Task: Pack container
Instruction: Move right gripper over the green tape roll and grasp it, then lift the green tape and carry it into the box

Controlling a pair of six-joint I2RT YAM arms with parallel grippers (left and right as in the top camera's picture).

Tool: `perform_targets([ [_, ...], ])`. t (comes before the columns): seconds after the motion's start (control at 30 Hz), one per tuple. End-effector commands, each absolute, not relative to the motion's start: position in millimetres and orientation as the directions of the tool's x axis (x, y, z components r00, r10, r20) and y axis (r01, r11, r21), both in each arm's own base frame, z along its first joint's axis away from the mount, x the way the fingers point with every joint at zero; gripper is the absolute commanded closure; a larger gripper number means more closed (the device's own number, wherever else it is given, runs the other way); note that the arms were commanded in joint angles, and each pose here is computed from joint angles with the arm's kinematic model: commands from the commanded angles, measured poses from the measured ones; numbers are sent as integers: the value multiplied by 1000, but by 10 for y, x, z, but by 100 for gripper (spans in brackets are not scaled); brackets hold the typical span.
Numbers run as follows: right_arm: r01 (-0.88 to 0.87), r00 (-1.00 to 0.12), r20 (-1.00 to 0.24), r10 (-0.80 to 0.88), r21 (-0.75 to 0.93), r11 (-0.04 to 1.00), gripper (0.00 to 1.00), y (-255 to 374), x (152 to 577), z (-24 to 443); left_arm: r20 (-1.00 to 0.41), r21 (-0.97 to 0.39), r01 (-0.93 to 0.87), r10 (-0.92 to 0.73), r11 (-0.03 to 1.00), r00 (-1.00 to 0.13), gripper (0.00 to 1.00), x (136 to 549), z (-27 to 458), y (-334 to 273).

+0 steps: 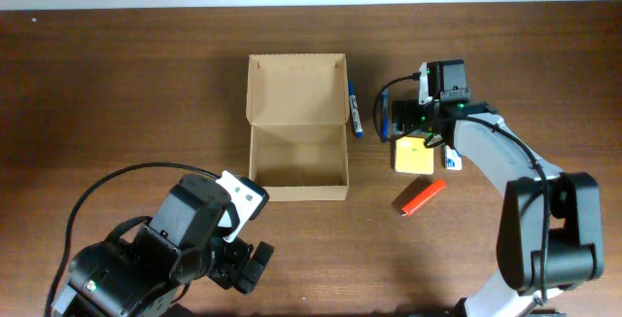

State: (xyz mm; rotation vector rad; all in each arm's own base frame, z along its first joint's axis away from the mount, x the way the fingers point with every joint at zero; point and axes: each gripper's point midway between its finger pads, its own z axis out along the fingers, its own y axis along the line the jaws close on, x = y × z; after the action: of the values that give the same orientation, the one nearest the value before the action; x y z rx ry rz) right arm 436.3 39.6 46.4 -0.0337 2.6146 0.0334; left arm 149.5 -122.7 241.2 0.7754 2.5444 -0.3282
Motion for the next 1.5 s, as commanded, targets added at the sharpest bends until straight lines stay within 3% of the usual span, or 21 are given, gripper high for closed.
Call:
perform_targets([
  [0.0,-19,-855,-519,-18,-3,1000,4,335,4470,444,-506,-104,577,457,810,-732,0,1485,2473,-1248],
  [0.27,-4,-869,-494,-8,-10,1000,27,288,4475,261,-506,-104,577,457,810,-732,0,1485,2473,-1248],
  [0.33,4,-872,-489,-2,-12,1000,36,259,4469,239,-506,-104,577,457,810,-732,0,1485,2473,-1248],
  [0.43,12,-872,-489,5,-11,1000,61,234,4471,240,-506,-104,577,457,810,-732,0,1485,2473,-1248],
  [0.6,13,-872,-489,6,-10,1000,87,231,4469,244,-506,-104,577,457,810,-732,1,1485,2473,-1248],
  [0.7,13,-877,-480,6,-11,1000,96,230,4453,260,-506,-104,577,457,810,-732,0,1485,2473,-1248],
  [0.97,11,-886,-464,4,-14,1000,96,237,4525,726,-506,-104,577,457,810,-732,1,1485,2473,-1248],
  [1.47,-56,-834,-550,-39,15,998,96,524,4478,2515,-506,-104,577,457,810,-732,1,1485,2473,-1248],
])
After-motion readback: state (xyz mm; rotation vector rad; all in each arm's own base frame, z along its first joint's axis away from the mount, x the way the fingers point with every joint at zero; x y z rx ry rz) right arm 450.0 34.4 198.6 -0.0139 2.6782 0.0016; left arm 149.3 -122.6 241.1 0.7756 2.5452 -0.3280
